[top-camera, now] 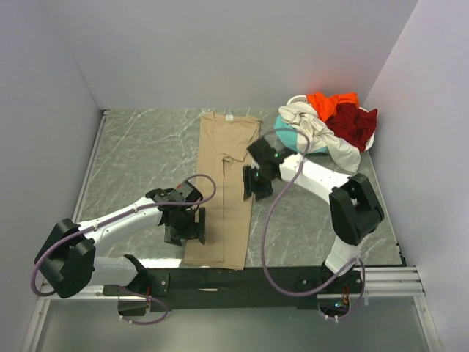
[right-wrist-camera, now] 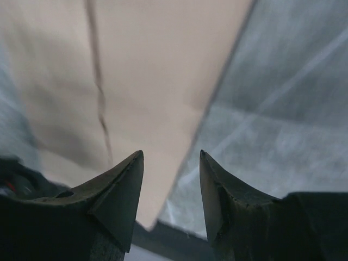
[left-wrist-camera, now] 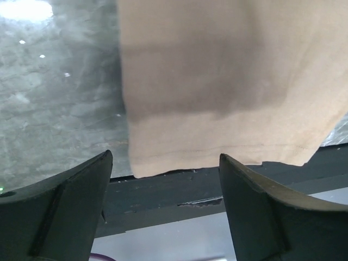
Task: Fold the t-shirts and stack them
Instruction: Fold the tshirt
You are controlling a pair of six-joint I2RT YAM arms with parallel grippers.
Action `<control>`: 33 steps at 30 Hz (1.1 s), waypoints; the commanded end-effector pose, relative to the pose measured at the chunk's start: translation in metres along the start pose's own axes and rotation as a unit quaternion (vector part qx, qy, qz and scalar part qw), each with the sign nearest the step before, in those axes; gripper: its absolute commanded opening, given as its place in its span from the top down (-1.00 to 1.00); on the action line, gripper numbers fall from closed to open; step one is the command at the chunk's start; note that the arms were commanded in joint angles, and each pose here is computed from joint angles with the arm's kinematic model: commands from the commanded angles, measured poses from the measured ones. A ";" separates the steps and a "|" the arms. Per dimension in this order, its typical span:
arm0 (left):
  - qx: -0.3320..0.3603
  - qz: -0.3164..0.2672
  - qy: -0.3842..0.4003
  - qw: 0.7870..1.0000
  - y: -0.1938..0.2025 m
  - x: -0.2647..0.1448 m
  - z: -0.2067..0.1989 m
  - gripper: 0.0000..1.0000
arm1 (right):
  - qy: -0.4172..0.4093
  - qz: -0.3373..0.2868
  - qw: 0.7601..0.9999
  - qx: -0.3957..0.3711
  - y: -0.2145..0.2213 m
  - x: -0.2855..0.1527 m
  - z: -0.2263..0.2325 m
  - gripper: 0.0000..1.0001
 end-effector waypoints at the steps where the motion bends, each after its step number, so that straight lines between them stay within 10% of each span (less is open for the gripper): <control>1: -0.028 0.004 0.017 0.999 0.003 0.001 0.008 -0.68 | 0.008 0.020 1.000 -0.001 0.046 -0.016 -0.003 -0.05; 33: -0.071 0.047 0.033 0.996 0.026 0.020 0.027 -0.60 | 0.018 0.198 0.978 -0.067 0.203 0.015 0.022 0.00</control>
Point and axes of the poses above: each gripper's point midway between its finger pads, its own x axis out along the fingers, its own z axis along the line the jaws close on, y = z × x, the point moved 10 cm from there along -x, back along the fingers, and after that the axes turned 7 degrees about x, right-handed, at the moved point
